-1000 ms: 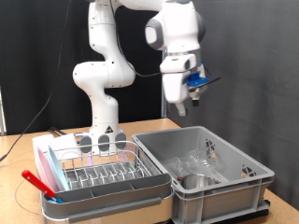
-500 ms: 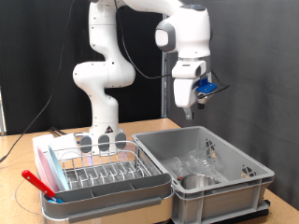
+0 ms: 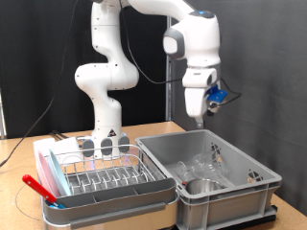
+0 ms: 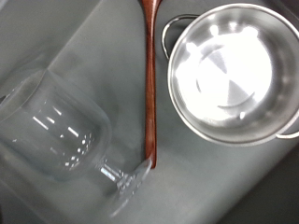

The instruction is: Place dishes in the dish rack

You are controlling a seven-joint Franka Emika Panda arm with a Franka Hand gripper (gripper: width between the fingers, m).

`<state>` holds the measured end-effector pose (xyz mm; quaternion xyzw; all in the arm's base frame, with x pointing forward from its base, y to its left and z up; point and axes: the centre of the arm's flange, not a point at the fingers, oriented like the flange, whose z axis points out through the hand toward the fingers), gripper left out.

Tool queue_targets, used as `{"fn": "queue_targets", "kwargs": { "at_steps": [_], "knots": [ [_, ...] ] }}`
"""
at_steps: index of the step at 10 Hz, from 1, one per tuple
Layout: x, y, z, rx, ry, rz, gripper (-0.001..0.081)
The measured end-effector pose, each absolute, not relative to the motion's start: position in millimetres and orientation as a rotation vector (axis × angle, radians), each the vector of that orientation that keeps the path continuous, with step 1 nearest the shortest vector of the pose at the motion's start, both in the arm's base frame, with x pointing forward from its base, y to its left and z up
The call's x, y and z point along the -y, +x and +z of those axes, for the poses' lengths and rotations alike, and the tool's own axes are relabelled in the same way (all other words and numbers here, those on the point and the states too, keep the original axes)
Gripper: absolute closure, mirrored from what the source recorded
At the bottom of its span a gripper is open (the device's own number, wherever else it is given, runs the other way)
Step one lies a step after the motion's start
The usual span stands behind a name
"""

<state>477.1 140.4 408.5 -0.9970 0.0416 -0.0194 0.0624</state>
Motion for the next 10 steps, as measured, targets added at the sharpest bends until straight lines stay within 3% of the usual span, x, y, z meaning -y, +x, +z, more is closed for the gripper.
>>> {"fn": "queue_targets", "kwargs": {
  "at_steps": [10],
  "knots": [
    [-190, 489, 326, -0.112, -3.165, -0.023, -0.0005]
  ]
}}
